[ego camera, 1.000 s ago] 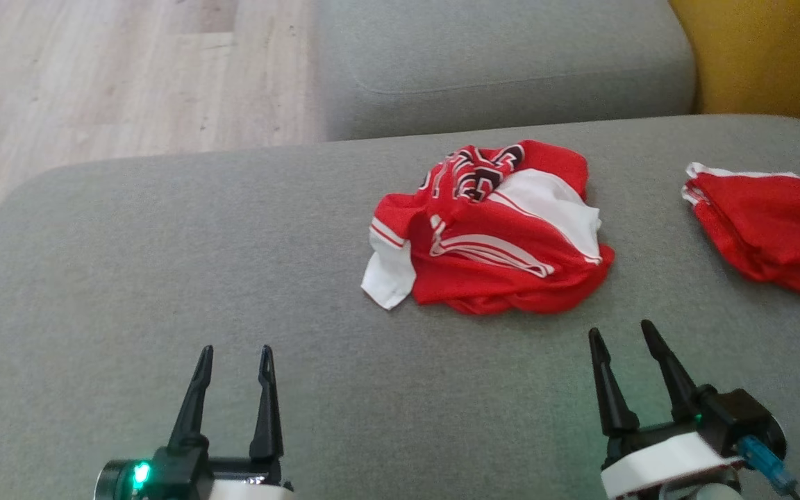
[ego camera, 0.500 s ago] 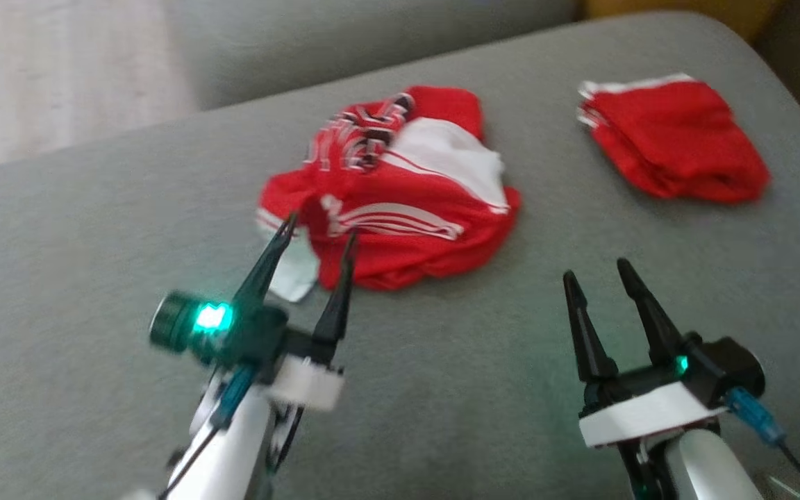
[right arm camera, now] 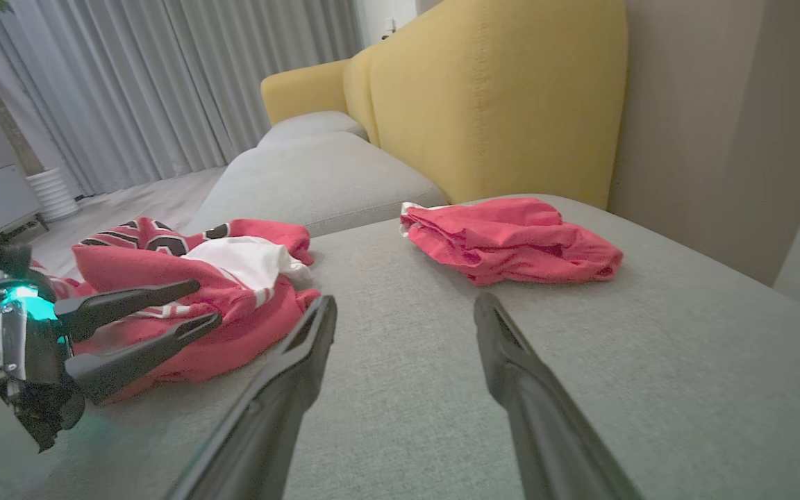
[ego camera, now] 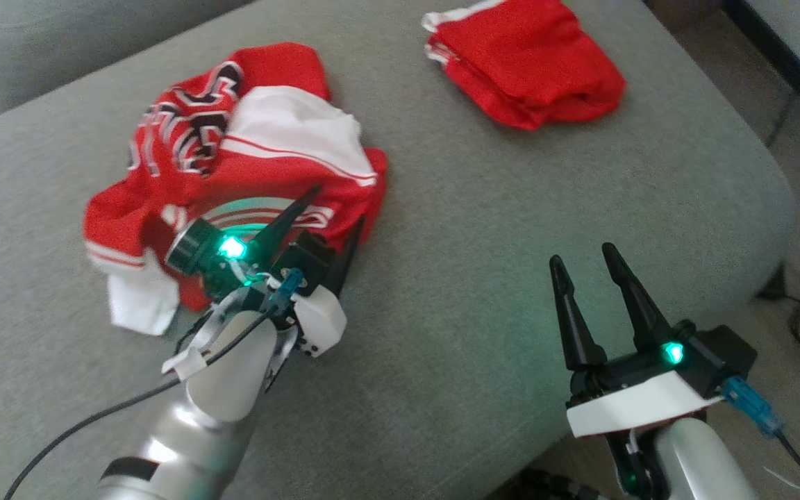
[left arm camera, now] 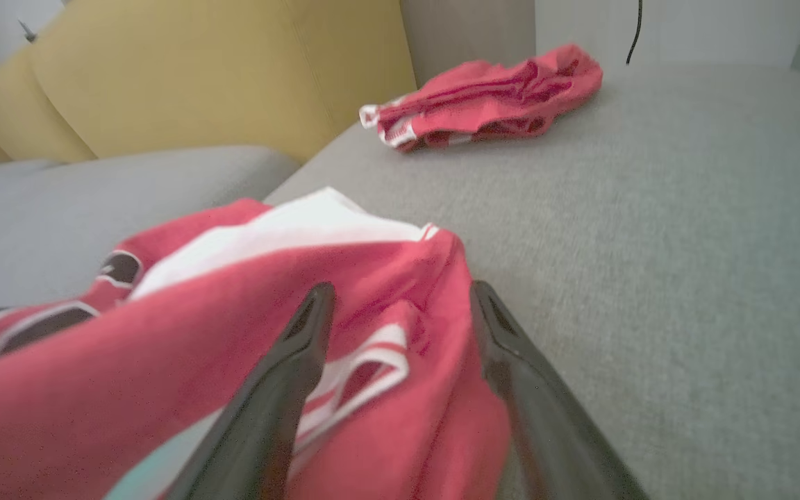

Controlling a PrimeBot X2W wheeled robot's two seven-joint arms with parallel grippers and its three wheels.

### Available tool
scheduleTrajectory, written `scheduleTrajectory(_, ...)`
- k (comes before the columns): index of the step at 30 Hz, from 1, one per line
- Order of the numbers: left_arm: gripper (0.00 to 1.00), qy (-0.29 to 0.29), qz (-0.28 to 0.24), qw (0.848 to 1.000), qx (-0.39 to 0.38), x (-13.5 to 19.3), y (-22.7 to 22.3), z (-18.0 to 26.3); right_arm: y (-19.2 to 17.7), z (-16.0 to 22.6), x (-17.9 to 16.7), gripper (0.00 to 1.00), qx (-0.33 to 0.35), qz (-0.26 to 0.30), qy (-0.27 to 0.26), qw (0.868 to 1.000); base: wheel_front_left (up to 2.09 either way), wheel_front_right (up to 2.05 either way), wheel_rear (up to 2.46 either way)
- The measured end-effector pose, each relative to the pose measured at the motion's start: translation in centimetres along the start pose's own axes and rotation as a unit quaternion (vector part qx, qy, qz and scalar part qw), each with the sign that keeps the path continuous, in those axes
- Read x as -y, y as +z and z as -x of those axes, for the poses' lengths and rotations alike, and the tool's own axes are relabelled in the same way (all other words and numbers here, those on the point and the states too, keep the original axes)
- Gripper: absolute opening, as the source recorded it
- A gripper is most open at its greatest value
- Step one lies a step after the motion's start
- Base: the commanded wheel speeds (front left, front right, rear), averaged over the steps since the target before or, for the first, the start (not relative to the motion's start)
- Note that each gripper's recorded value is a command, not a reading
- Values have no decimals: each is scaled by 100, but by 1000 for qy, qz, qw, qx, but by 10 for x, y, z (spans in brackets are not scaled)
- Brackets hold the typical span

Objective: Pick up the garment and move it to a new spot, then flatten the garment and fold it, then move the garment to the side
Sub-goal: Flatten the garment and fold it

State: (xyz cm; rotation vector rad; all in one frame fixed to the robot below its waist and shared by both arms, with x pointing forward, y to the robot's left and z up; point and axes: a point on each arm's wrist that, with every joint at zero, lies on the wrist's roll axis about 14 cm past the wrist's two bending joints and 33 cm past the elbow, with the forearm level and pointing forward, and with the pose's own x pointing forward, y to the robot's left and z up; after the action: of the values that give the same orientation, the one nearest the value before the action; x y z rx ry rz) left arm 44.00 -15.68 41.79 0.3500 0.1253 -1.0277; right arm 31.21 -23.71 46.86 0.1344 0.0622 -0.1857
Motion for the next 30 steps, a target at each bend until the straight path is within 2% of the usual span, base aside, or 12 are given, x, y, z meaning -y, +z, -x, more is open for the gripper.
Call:
scheduleTrajectory(6,100,1,-3,999,-54,7,-33,-7,-2,7,14,100,-6,2,-25,1000,0,0,0)
scheduleTrajectory(7,93,3,-4,999,-54,6,-32,-6,-1,7,14,100,-5,2,-25,1000,0,0,0)
scheduleTrajectory(8,49,5,-5,999,-50,5,-31,-5,0,7,14,100,-3,2,-25,1000,0,0,0)
scheduleTrajectory(9,11,7,-6,999,-44,4,-29,-3,0,6,14,100,-1,1,-24,1000,0,0,0)
scheduleTrajectory(10,0,8,-3,999,-37,3,-26,-2,1,6,13,100,0,0,-22,1000,0,0,0)
scheduleTrajectory(15,0,4,-2,1000,6,2,-3,4,3,2,4,100,6,-2,-5,1000,0,0,0)
scheduleTrajectory(19,0,4,4,995,100,-14,67,4,6,-1,-7,100,13,-4,14,1000,0,0,0)
scheduleTrajectory(22,0,24,-9,977,212,-41,160,14,8,0,-15,100,19,-4,30,999,0,0,0)
scheduleTrajectory(26,0,66,-14,935,348,-80,277,55,5,4,-27,100,19,-12,49,999,0,0,0)
scheduleTrajectory(28,0,86,-7,925,370,-95,298,73,4,3,-34,100,19,-14,61,998,0,0,0)
scheduleTrajectory(30,0,106,20,927,358,-109,289,84,4,2,-41,100,20,-16,73,997,0,0,0)
